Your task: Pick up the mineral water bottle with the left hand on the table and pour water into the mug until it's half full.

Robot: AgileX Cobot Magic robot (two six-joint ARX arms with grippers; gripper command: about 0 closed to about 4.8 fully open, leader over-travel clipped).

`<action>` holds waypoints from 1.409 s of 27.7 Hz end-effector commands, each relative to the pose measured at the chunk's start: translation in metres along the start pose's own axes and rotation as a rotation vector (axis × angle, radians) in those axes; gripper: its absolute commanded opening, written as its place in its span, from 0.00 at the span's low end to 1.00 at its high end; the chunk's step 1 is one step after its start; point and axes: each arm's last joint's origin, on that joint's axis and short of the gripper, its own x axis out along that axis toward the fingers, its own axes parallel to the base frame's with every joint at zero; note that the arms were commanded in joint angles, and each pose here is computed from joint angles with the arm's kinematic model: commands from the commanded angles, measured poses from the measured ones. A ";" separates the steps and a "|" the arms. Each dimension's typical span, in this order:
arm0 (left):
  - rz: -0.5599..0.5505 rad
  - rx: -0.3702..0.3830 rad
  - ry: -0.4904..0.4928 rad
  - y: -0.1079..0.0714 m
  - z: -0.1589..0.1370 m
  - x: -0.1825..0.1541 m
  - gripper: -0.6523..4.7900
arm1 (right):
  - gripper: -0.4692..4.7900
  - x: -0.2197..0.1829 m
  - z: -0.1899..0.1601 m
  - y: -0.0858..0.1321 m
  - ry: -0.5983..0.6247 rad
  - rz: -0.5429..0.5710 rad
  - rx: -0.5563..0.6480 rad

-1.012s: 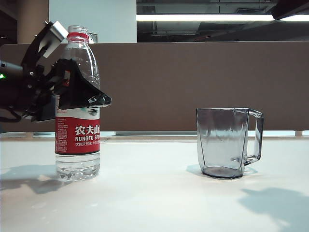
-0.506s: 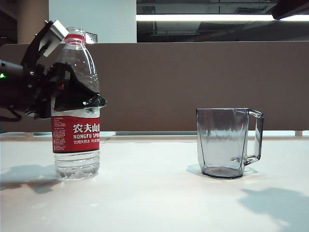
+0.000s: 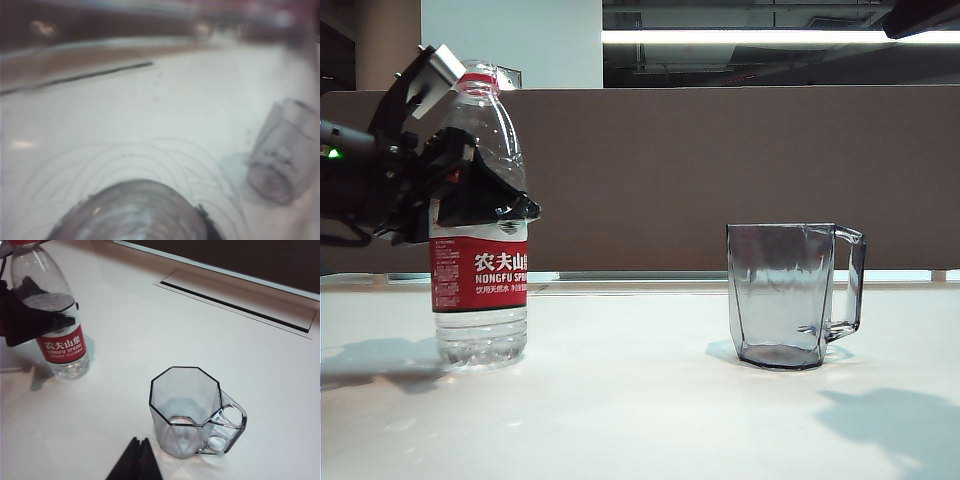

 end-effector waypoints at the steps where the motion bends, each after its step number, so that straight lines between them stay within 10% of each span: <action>1: -0.001 0.020 -0.043 -0.001 0.018 0.010 0.56 | 0.09 -0.001 0.003 0.000 -0.023 0.000 0.009; 15: 0.179 0.352 0.093 -0.053 0.080 0.067 0.56 | 0.09 -0.001 0.000 0.000 0.009 -0.002 0.001; 28: 0.112 0.503 0.216 -0.080 0.077 0.114 0.56 | 0.09 -0.001 0.000 0.000 0.009 -0.002 0.001; 39: 0.113 0.779 0.265 -0.103 0.066 0.123 0.56 | 0.09 -0.001 0.000 0.000 0.009 -0.002 0.001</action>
